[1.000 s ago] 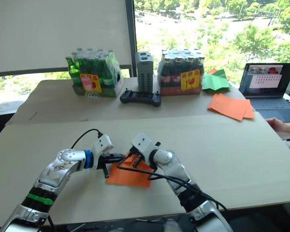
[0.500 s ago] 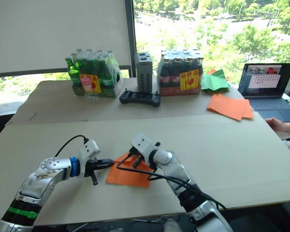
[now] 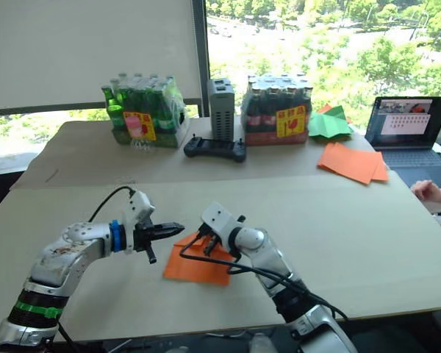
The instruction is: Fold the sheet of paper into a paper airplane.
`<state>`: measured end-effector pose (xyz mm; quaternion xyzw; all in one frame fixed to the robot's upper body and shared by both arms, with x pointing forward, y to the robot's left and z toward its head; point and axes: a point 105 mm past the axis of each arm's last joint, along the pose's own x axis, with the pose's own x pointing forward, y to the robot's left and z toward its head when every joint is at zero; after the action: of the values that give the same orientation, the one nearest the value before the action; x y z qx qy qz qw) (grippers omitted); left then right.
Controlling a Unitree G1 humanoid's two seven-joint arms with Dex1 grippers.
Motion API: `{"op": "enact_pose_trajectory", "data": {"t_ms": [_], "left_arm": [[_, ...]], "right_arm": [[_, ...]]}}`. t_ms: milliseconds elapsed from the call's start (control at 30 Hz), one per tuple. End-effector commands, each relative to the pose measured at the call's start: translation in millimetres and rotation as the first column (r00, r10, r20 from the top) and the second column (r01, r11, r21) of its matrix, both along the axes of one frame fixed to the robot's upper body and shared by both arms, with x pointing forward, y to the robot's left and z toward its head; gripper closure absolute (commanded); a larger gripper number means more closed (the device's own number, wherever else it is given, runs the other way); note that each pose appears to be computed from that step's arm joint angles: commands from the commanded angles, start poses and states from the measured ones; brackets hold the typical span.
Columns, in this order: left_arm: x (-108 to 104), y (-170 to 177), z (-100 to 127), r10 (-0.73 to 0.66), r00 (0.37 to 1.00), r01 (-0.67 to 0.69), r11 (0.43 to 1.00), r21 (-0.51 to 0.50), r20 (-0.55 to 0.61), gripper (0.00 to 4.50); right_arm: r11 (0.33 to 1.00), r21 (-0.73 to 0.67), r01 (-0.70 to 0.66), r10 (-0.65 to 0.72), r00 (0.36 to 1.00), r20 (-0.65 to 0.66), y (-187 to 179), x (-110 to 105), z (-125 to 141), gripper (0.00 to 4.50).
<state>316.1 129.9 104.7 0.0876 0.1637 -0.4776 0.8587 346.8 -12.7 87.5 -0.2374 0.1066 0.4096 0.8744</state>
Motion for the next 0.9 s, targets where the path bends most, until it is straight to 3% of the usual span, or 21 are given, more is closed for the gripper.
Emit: {"op": "enact_pose_trajectory", "data": {"t_ms": [33,233,333,433,667,767,900], "left_arm": [[9,-10,-5,-0.027,0.999,0.027,0.999,0.022,0.034,4.49],[13,-19,-33,-0.079,0.997,0.078,0.993,0.095,0.009,4.49],[10,-16,-40,-0.089,0.996,0.089,0.99,0.114,-0.005,4.49],[9,-14,-44,-0.085,0.996,0.086,0.99,0.115,-0.012,4.49],[7,-17,-45,-0.085,0.996,0.086,0.991,0.101,-0.014,4.49],[7,-18,-44,-0.087,0.996,0.088,0.991,0.099,-0.013,4.49],[6,-17,-44,-0.085,0.996,0.086,0.991,0.101,-0.014,4.49]], "right_arm": [[1.0,-0.006,0.009,-0.01,1.0,-0.008,-4,-2,1,4.5],[0.998,0.048,0.027,-0.027,1.0,-0.004,-7,-6,17,4.5],[0.993,0.11,0.052,-0.053,0.999,0.011,-23,-5,42,4.5],[0.993,0.105,0.061,-0.062,0.998,0.007,-40,-12,48,4.5],[1.0,-0.027,-0.004,0.003,0.998,-0.056,-80,-48,23,4.5],[0.994,-0.077,-0.073,0.063,0.991,-0.121,-84,-70,4,4.5],[0.994,-0.073,-0.086,0.073,0.984,-0.16,-86,-81,-2,4.5]]}}
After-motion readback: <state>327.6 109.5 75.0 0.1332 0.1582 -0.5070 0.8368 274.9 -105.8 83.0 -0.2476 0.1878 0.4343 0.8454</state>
